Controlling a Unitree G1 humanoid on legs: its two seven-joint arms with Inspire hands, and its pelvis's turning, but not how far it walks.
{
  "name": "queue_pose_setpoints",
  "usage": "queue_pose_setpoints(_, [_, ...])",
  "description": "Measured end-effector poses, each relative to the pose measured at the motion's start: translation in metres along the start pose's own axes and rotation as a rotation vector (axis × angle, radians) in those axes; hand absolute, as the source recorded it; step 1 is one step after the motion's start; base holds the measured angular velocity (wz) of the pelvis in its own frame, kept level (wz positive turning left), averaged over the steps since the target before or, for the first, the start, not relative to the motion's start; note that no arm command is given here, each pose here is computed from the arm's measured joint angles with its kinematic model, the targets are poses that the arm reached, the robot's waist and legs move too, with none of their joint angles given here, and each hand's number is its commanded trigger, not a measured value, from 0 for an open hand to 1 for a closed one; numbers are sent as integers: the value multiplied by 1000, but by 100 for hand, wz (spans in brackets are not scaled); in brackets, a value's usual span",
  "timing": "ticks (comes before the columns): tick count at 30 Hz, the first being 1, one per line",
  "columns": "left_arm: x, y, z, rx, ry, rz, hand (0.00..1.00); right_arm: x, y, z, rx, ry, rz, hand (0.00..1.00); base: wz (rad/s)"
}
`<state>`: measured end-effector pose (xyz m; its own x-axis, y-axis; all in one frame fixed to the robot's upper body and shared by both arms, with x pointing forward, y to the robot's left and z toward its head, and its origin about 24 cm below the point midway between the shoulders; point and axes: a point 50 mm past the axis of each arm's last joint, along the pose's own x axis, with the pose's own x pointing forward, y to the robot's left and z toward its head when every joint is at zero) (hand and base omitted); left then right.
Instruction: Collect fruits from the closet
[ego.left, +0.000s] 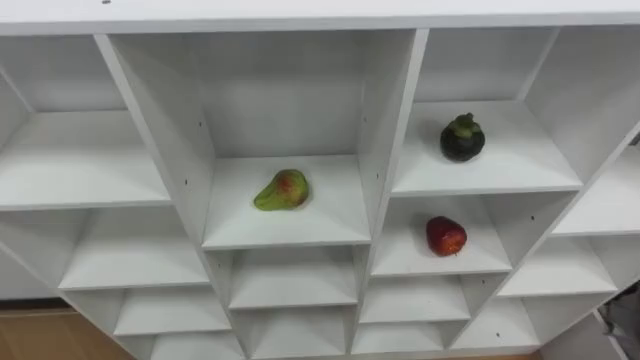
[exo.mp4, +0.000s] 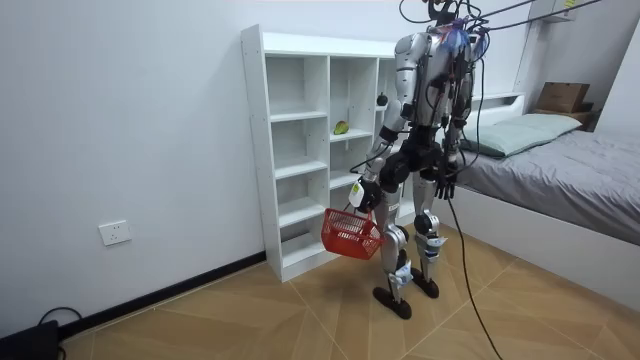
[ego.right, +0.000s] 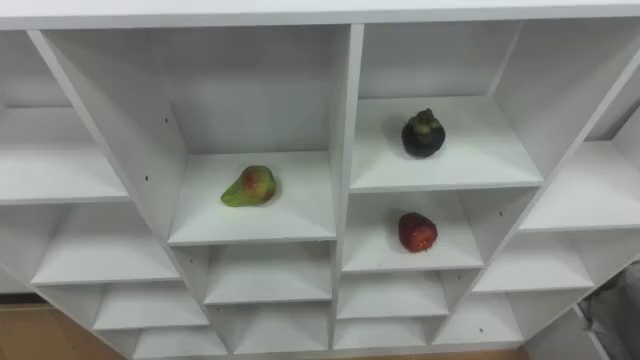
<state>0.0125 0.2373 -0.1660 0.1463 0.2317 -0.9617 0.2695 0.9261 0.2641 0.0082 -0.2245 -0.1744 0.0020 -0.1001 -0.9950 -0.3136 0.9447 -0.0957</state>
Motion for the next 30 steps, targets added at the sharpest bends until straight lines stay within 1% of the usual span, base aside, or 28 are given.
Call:
queue_pose_setpoints(4, [0, 1, 0, -3, -2, 6, 100, 0, -4, 1, -22, -8, -15, 0, 2])
queue_pose_setpoints(9, [0, 2, 3, -2, -5, 16, 100, -1, -13, -1, -26, -6, -78, 0, 0])
queue_pose_setpoints(15, [1, 4, 5, 6, -14, 46, 100, -2, -17, 9, -30, -51, -118, 0, 0])
queue_pose_setpoints(21, [0, 5, 6, 12, -30, 65, 100, -3, -20, 11, 0, -79, -158, 0, 0])
queue_pose_setpoints(27, [0, 6, 12, 13, -81, 88, 100, -7, -27, 25, 71, -189, -241, 0, 1])
queue_pose_setpoints(30, [0, 7, 13, 10, -104, 102, 100, -13, -32, 41, 101, -309, -295, 0, -2])
